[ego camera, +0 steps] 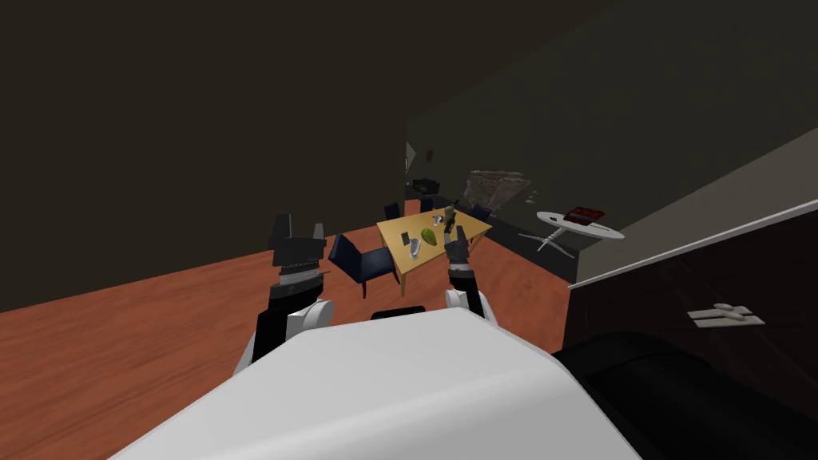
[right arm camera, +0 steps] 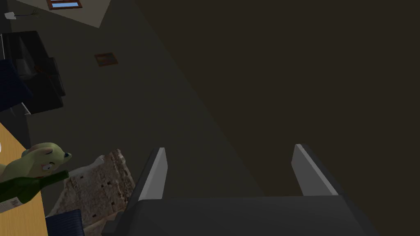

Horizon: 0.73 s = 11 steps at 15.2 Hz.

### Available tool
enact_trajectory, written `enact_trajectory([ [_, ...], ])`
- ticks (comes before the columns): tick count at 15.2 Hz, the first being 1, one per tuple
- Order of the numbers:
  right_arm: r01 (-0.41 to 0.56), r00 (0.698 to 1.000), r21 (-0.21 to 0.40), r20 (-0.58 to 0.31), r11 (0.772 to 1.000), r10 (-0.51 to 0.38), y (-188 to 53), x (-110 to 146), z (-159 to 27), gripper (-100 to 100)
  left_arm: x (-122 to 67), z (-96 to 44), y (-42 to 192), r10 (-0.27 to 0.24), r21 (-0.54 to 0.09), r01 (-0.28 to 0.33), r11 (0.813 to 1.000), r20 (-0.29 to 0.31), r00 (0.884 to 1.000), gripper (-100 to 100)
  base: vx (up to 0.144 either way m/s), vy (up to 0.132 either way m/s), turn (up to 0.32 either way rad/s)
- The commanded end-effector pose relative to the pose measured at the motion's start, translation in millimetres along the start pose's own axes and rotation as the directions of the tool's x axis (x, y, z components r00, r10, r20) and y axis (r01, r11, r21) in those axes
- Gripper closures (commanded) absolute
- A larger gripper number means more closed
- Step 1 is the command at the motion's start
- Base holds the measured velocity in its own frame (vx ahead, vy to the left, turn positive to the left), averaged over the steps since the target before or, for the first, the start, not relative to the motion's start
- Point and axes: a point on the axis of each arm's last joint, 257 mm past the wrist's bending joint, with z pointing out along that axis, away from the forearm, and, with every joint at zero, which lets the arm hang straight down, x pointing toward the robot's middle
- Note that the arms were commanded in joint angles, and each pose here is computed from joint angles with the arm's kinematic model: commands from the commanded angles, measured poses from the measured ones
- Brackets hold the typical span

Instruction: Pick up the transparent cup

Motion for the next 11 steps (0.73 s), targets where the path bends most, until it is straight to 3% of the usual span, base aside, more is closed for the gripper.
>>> enact_trajectory([
  [1, 0.02, 0.999, 0.01, -0.03, 1.0, -0.02, -4.2, 2.8, -0.5, -100, 0.0, 0.0, 0.0, 0.0, 0.0, 0.0, 1.0, 0.0, 1.0, 0, -0.004, 0.007, 0.009],
  [6, 0.089, 0.989, 0.039, -0.122, 0.995, -0.083, -20.7, 10.3, -2.8, -100, 0.0, 0.0, 0.0, 0.0, 0.0, 0.0, 1.0, 0.0, 1.0, 0, -0.012, 0.027, 0.025],
  [11, 0.185, 0.959, 0.071, -0.231, 0.98, -0.165, -47.0, 16.3, -7.9, -100, 0.0, 0.0, 0.0, 0.0, 0.0, 0.0, 1.0, 0.0, 1.0, 0, -0.006, 0.036, 0.039],
])
